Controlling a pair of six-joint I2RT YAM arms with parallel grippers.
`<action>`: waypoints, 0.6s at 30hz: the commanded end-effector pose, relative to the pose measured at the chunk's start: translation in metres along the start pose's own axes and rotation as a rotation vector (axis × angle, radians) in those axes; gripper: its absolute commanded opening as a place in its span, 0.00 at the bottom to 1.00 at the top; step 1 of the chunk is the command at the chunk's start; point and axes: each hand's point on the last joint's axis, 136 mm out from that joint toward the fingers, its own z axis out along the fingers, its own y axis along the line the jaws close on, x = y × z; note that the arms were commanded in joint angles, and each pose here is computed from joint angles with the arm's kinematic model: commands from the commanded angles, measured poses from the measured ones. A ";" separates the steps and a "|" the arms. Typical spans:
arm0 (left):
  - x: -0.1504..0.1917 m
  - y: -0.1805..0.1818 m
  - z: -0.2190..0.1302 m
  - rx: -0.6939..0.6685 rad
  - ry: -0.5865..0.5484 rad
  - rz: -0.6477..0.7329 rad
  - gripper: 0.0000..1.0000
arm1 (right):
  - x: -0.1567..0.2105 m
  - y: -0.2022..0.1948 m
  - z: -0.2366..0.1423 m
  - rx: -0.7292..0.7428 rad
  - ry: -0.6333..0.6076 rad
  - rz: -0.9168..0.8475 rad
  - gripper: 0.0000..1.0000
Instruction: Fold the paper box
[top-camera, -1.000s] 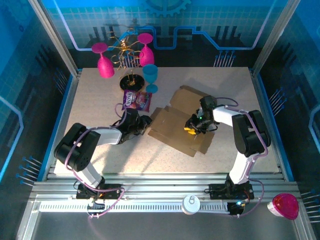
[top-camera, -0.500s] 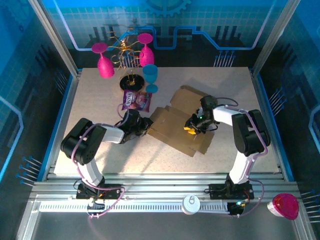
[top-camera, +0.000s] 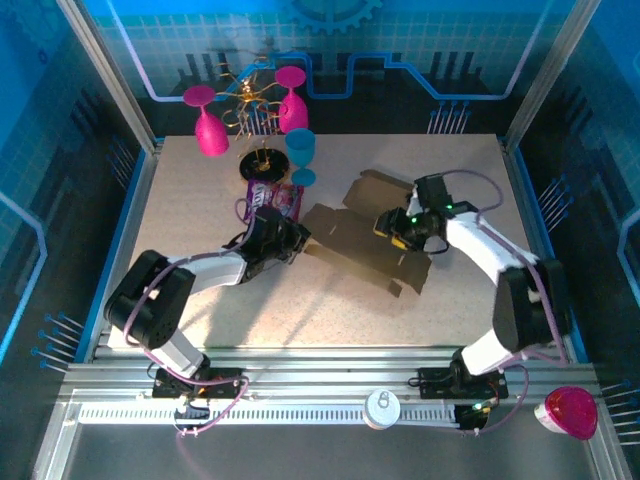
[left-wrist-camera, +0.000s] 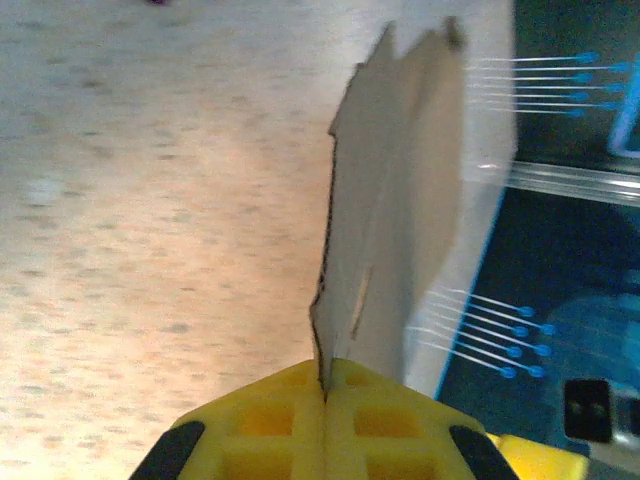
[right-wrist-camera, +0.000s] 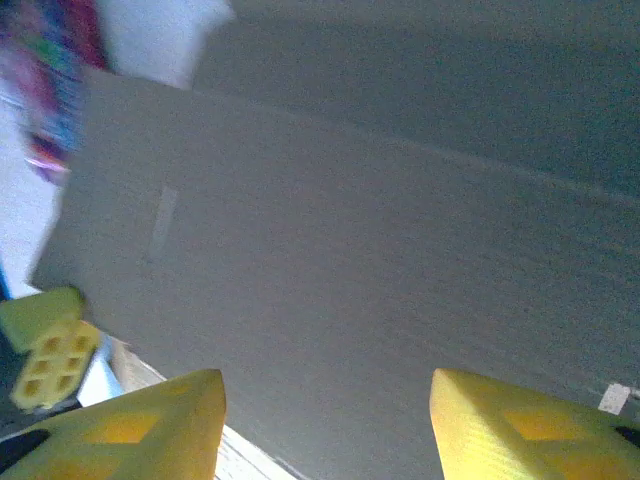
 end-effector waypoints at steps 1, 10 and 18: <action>-0.005 -0.025 -0.011 0.016 -0.034 -0.030 0.00 | -0.018 0.002 -0.042 0.044 -0.162 -0.020 0.58; 0.001 -0.061 -0.020 0.069 0.014 -0.027 0.00 | -0.048 -0.026 -0.086 0.107 -0.266 0.162 0.69; 0.005 -0.067 -0.025 0.072 0.037 -0.050 0.00 | -0.057 -0.076 -0.059 0.078 -0.174 0.360 0.77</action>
